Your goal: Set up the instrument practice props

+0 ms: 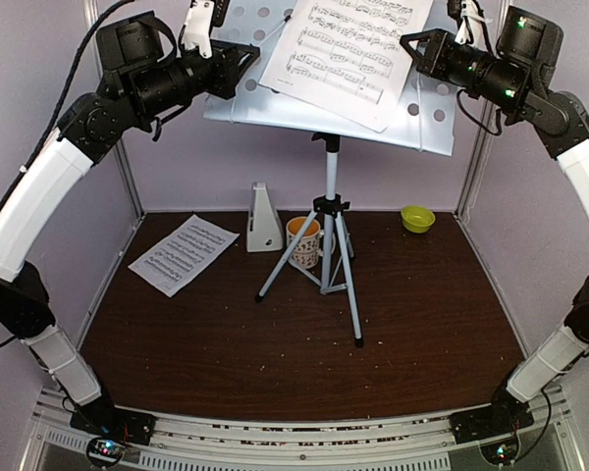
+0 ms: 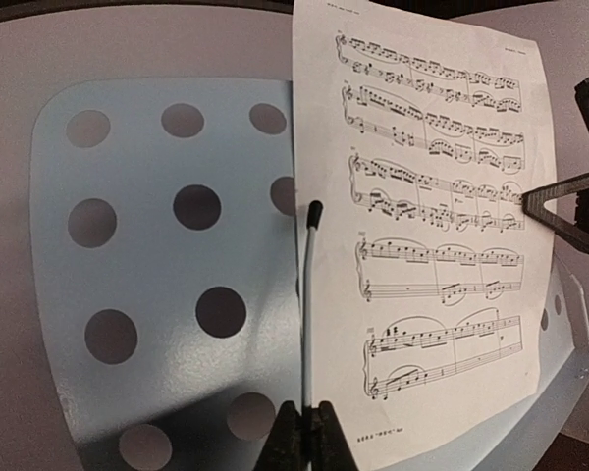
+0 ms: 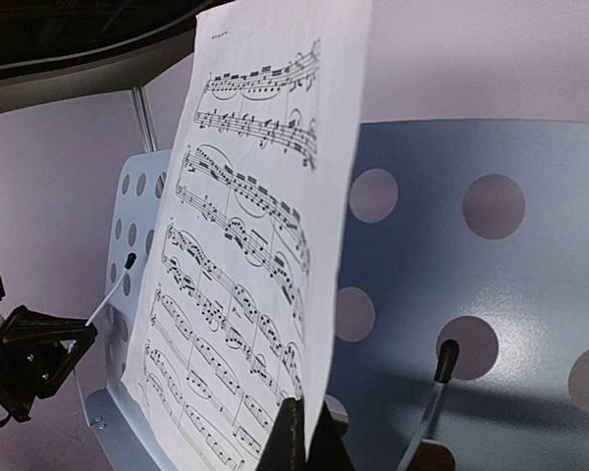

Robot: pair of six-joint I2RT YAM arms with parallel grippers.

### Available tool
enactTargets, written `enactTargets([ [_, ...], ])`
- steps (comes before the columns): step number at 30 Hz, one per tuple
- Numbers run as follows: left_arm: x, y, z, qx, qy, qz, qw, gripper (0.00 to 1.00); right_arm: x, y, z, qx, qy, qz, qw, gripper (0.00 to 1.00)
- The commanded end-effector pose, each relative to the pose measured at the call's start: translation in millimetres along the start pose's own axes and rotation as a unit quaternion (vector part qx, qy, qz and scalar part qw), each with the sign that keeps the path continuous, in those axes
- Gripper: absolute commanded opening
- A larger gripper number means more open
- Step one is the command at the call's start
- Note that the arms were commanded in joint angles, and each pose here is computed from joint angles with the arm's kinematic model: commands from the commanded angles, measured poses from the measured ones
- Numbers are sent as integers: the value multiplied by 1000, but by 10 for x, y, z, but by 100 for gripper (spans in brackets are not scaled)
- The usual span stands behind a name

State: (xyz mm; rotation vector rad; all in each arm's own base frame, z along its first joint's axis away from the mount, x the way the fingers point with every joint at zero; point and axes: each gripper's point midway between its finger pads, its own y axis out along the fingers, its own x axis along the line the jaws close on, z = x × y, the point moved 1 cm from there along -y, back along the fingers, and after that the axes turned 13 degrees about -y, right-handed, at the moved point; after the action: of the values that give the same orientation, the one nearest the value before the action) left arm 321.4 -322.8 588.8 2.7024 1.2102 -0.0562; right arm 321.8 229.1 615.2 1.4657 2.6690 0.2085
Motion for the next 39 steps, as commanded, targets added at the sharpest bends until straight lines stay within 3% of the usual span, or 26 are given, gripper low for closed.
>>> enactTargets([
  [1, -24, -179, -398, -97, -2, -13, 995, 0, 11, -3, -142, -24, -12, 9, 1000, 0],
  [39, -241, -321, -350, -156, 7, 42, 987, 0, 788, 335, -213, -71, -104, -81, 989, 0],
])
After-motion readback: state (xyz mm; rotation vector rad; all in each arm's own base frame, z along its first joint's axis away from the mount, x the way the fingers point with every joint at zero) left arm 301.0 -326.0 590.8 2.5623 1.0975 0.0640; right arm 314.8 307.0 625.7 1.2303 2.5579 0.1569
